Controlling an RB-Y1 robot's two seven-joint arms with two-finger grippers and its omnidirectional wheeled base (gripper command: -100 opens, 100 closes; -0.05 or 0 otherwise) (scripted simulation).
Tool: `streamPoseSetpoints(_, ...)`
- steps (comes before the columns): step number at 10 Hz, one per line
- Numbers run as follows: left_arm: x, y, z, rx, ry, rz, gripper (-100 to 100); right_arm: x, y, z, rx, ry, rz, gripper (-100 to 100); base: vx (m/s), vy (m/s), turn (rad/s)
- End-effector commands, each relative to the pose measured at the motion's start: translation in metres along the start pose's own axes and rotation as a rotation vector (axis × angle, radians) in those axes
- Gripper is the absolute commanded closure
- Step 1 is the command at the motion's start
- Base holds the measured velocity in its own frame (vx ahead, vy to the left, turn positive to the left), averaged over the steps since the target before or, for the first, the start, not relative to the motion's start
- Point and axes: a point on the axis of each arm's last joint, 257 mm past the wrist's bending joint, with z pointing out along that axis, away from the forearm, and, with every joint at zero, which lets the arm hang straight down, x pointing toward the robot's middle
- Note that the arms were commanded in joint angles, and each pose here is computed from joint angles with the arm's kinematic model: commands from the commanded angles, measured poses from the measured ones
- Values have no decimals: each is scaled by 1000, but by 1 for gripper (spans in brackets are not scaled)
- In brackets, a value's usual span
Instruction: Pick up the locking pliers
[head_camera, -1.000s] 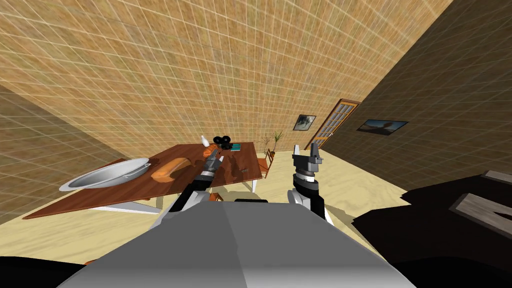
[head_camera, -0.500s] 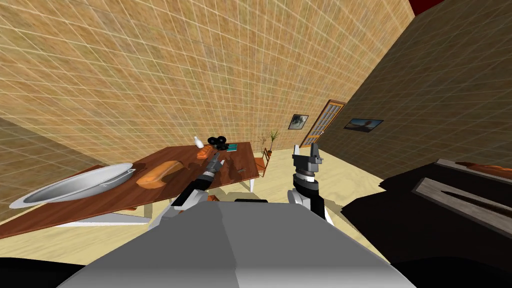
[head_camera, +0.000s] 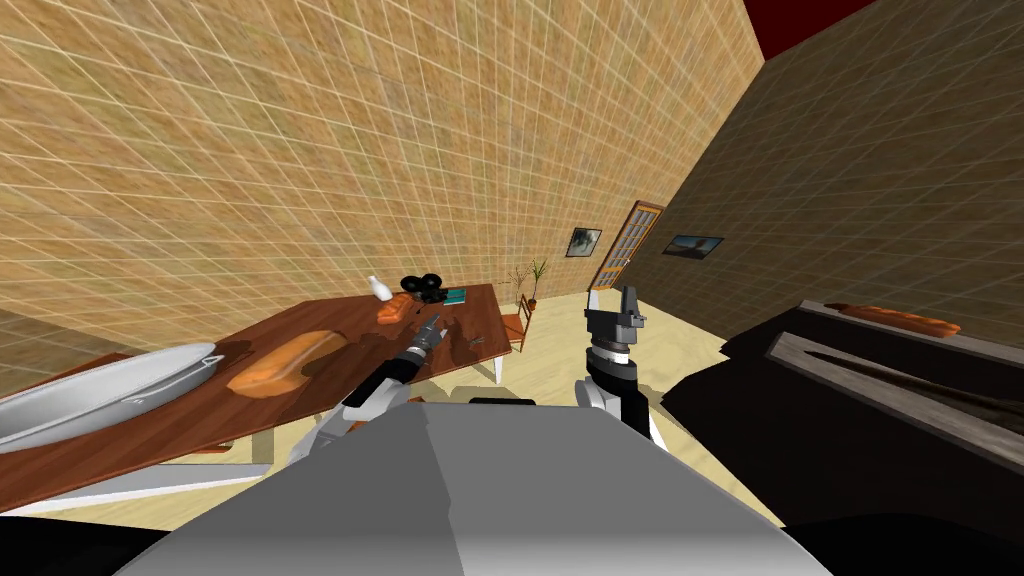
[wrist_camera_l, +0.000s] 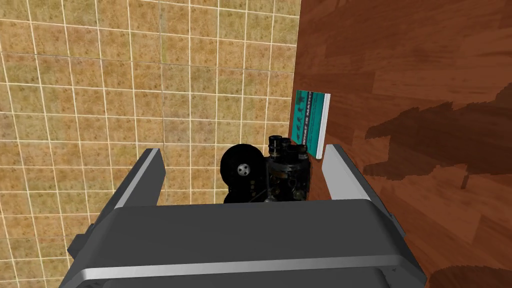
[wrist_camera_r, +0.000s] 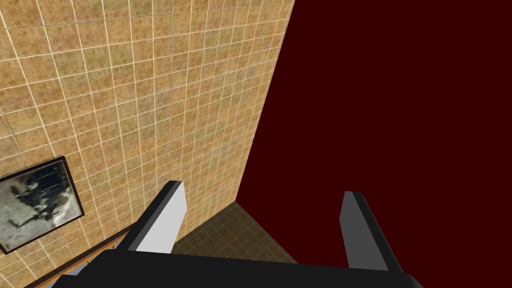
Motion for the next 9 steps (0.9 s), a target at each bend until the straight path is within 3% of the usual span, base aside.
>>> streamPoseSetpoints(1,-5,13,2,-51,-6,-10,-100,0,0,0,0,0,0,0,-10,-20,-85)
streamPoseSetpoints(2,-5,14,2,-57,-7,-10,-100,0,0,0,0,0,0,0,-3,-10,30)
streamPoseSetpoints(5,-33,55,-1,-196,-38,-48,-100,0,0,0,0,0,0,0,-5,-31,-165)
streamPoseSetpoints(6,-34,59,-2,-213,-41,-48,-100,0,0,0,0,0,0,0,-8,-27,-94)
streamPoseSetpoints(7,-49,77,-5,-272,-62,-68,-100,0,0,0,0,0,0,0,-7,-35,-200)
streamPoseSetpoints(8,-49,81,-6,-289,-63,-68,-100,0,0,0,0,0,0,0,-4,-27,-101)
streamPoseSetpoints(9,-66,99,-11,-353,-88,-88,-100,0,0,0,0,0,0,0,0,-35,-141)
